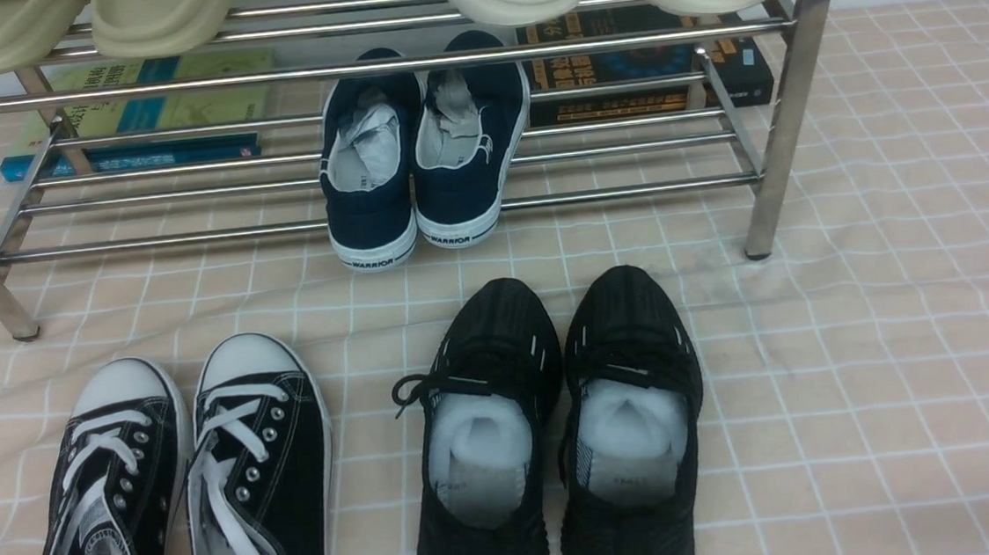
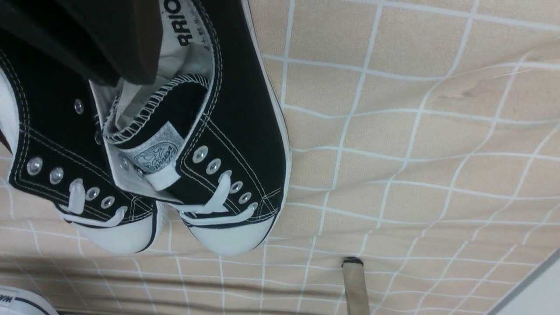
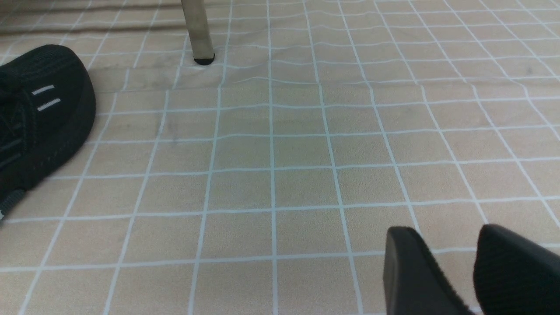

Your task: Take the shoes off the shelf from the light coffee tablecloth by hand.

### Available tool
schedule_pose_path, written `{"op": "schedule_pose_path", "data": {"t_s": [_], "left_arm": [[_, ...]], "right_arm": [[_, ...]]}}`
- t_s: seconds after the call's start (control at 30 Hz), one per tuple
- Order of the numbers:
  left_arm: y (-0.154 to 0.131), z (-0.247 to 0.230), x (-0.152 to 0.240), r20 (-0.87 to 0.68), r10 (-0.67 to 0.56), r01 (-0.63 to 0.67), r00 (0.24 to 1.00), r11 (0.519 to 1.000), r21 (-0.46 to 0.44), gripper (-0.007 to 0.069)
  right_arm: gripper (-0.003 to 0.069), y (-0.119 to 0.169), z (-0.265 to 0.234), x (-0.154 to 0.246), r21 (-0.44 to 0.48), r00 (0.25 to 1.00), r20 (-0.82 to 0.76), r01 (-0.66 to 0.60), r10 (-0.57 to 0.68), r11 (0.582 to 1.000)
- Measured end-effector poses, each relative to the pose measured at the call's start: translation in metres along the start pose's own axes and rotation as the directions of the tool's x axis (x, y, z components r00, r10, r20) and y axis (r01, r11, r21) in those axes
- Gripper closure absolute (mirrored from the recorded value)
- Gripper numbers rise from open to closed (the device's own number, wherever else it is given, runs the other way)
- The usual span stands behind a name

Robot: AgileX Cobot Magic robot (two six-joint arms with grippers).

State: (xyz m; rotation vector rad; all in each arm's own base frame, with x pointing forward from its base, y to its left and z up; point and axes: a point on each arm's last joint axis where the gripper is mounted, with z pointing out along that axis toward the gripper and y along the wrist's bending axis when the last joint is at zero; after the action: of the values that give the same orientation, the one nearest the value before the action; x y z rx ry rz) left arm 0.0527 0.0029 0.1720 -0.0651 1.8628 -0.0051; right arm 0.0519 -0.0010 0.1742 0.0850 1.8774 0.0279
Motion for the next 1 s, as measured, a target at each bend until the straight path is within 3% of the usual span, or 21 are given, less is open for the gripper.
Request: {"op": "schedule_pose_path", "data": {"t_s": [1.0], "left_arm": [[0.0001, 0.0, 0.0001, -0.001, -0.001, 0.001, 1.0, 1.0, -0.002, 0.0534]], "right_arm": [[0.0419, 0.0, 0.0, 0.0, 0.0, 1.0, 0.0, 0.0, 0.0, 1.0]]}}
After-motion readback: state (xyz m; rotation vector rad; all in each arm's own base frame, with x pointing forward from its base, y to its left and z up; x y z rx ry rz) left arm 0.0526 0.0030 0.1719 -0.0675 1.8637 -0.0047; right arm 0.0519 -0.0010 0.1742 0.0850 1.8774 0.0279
